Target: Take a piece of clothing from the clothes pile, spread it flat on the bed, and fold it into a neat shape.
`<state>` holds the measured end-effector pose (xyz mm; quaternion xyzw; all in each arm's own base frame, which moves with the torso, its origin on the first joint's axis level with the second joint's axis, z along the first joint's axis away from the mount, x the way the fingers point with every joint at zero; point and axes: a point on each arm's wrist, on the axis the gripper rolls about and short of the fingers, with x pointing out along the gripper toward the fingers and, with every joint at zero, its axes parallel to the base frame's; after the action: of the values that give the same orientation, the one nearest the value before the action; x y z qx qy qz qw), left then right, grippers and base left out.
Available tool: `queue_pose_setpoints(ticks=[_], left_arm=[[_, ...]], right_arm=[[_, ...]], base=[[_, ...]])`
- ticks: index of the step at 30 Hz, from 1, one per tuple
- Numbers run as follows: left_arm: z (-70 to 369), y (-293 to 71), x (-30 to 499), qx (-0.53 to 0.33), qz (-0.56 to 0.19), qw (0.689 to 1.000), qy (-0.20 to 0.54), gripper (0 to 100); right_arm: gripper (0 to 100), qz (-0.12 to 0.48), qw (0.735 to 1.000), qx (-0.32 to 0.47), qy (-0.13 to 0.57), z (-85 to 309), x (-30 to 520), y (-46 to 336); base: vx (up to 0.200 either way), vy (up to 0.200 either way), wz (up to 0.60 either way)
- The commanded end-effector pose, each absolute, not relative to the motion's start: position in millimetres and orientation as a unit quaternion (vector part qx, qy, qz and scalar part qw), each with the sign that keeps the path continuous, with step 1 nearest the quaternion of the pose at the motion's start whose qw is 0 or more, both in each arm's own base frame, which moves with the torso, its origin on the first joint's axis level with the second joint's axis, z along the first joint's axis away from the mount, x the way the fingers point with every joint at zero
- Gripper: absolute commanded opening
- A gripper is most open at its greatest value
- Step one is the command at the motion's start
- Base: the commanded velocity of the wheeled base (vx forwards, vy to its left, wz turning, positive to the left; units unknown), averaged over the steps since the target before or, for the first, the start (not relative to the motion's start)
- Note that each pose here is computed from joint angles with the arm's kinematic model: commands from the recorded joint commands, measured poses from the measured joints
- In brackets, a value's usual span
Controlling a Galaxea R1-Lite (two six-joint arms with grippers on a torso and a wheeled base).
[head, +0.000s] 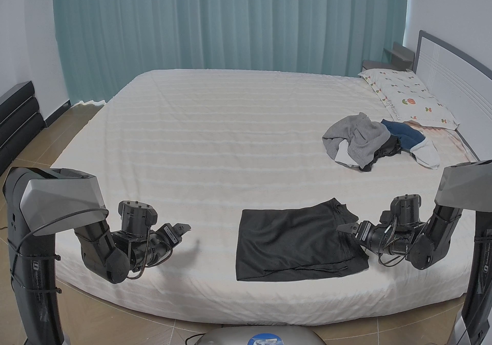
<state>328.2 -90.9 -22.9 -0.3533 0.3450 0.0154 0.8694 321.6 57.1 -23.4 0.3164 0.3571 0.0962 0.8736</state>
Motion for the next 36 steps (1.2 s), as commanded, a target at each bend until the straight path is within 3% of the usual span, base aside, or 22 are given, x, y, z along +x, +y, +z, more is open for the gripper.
queue_pose_setpoints(ticks=[1,8,9,36], left_arm=[[-24,-91,330,-0.353,0.016,0.87,0.345,100],[-25,-91,331,-0.353,0.016,0.869,0.345,100],[-25,-91,331,-0.353,0.016,0.87,0.345,100],[-25,-91,331,-0.353,0.016,0.869,0.345,100]], right_arm=[[100,0.095,0.861,0.316,0.388,-41,315,57],[100,0.109,0.862,0.317,0.38,-42,324,60],[0,0.108,0.862,0.317,0.381,-42,323,60],[0,0.096,0.88,0.263,0.384,-40,281,30]], base=[[0.0,0.0,0.0],[0.0,0.0,0.0],[0.0,0.0,0.0],[0.0,0.0,0.0]])
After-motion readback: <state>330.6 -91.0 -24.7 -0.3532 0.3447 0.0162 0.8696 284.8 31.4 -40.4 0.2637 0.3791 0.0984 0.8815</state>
